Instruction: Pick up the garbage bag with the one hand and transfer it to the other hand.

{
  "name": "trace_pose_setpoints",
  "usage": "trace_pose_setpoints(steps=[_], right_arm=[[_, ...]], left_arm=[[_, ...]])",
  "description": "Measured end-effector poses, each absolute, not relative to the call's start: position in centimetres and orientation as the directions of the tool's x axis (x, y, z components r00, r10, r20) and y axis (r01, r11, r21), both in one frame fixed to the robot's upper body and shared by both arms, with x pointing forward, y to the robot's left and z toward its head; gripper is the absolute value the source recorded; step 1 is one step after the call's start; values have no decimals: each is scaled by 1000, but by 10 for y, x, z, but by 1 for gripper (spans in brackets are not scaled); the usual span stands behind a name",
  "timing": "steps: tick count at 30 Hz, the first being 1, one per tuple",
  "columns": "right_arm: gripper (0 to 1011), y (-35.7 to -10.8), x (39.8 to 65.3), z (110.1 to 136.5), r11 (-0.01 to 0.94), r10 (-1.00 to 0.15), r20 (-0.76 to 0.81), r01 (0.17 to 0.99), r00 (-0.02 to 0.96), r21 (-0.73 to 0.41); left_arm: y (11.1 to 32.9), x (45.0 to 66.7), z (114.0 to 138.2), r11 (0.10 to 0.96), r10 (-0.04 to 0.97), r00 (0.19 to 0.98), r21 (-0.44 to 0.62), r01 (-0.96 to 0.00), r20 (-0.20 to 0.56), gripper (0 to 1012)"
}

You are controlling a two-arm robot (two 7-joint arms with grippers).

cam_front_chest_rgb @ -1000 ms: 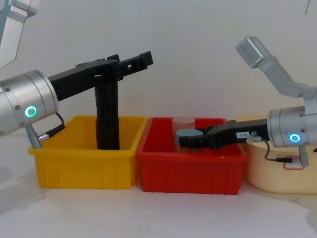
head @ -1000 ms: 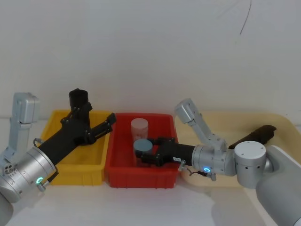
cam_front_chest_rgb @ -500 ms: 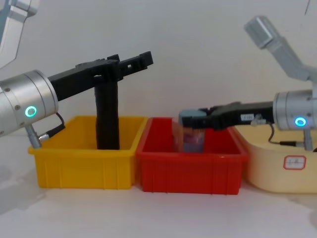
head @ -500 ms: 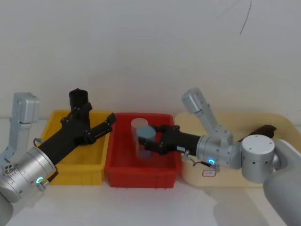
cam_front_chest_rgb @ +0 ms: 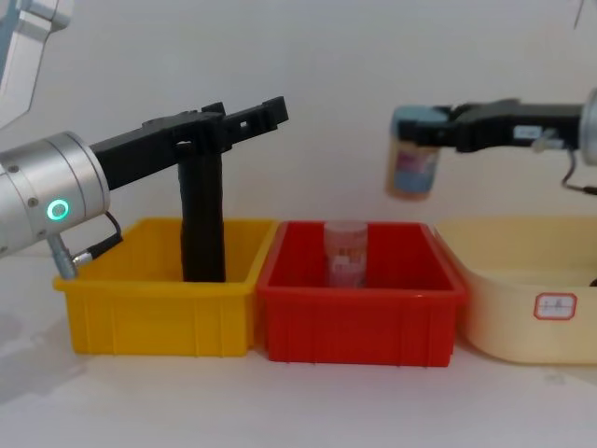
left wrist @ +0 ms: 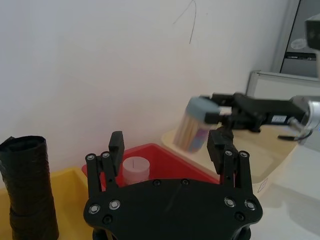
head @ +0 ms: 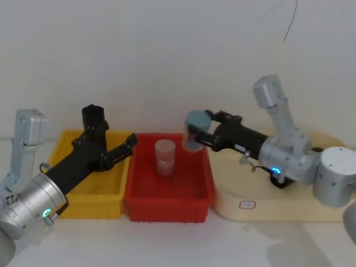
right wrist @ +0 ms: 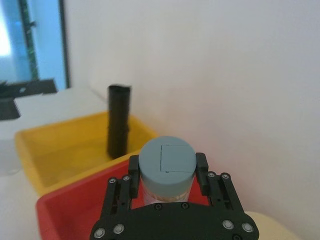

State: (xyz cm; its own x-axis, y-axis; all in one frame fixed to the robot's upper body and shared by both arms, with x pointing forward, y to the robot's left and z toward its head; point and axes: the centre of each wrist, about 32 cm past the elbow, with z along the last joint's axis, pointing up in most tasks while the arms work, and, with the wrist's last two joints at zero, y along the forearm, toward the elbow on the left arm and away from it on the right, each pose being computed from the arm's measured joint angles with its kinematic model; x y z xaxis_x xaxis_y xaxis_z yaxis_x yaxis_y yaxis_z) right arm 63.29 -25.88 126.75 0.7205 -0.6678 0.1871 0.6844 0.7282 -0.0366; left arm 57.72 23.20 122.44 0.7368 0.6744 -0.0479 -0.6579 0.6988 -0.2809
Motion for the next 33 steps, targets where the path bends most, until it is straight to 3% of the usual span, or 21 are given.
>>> trace_pose_setpoints(steps=[14, 24, 33], right_arm=[[645, -308, 596, 1278, 588, -793, 222, 808, 567, 37], [645, -341, 570, 1259, 482, -860, 184, 876, 476, -13], [645, -353, 559, 1244, 460, -873, 149, 885, 465, -68]], left_arm=[[232, 577, 1224, 699, 674, 737, -281, -658, -48, 1002], [232, 577, 1224, 699, 674, 737, -281, -658, -48, 1002], [232, 577, 1224, 699, 674, 737, -281, -658, -48, 1002]])
